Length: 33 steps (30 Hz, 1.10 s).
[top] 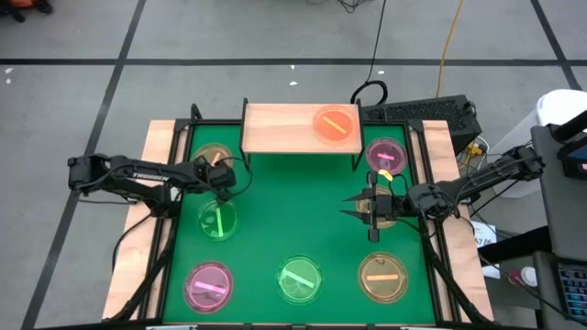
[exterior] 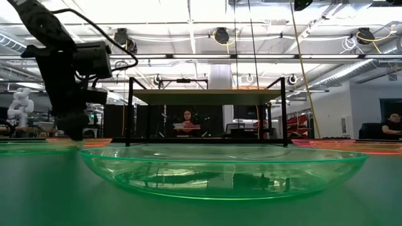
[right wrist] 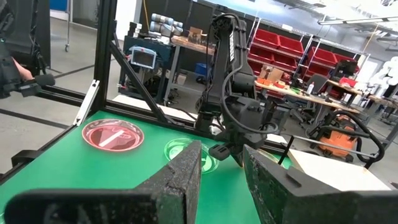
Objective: Place and stack plates onto a shelf
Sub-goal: Stack the orange plate on top of the orange plate on the shelf
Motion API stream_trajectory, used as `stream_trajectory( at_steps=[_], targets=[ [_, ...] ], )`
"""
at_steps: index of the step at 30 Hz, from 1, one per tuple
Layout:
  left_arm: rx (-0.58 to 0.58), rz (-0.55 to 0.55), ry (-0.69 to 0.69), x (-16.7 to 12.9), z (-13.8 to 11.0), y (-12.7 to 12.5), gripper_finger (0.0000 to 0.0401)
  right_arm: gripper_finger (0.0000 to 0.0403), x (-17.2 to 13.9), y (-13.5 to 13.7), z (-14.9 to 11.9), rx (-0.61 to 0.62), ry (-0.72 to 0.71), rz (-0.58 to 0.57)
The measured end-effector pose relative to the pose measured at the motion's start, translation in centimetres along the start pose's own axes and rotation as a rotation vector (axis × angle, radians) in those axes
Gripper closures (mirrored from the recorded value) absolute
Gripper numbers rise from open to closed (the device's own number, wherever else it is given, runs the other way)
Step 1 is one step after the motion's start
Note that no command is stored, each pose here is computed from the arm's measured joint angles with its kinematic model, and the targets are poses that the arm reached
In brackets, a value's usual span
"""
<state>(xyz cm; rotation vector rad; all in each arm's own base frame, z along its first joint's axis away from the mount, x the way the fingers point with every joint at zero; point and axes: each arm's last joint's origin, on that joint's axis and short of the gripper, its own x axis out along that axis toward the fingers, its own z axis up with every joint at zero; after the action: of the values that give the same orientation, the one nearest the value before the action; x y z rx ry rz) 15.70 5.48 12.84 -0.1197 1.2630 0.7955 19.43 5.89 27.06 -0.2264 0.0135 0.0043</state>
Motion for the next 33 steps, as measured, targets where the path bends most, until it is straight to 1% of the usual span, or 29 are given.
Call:
stream_trajectory(
  at_steps=[4,14,17,21,28,33],
  targets=[
    [-0.037,0.007,0.010,0.4,-0.2,0.4,0.0318,0.0298,0.0,0.0,0.0,0.000,0.000,0.000],
    [-0.042,0.013,0.014,0.5,-0.2,0.5,0.0323,0.0298,0.0,0.0,0.0,-0.001,0.000,-0.001],
    [-0.041,0.014,0.017,0.5,-0.2,0.5,0.0339,0.0298,0.0,0.0,0.0,-0.002,0.001,-0.001],
    [-0.040,0.021,0.018,0.5,-0.2,0.5,0.0390,0.0298,0.0,0.0,0.0,-0.002,0.001,-0.001],
    [-0.050,0.013,0.006,0.2,0.0,0.4,0.0395,0.0298,0.0,0.0,0.0,-0.003,0.002,-0.010],
    [-0.055,-0.027,-0.032,-1.5,1.4,-0.4,0.0396,0.0298,0.0,-0.1,0.0,-0.009,0.008,-0.032]
  ],
)
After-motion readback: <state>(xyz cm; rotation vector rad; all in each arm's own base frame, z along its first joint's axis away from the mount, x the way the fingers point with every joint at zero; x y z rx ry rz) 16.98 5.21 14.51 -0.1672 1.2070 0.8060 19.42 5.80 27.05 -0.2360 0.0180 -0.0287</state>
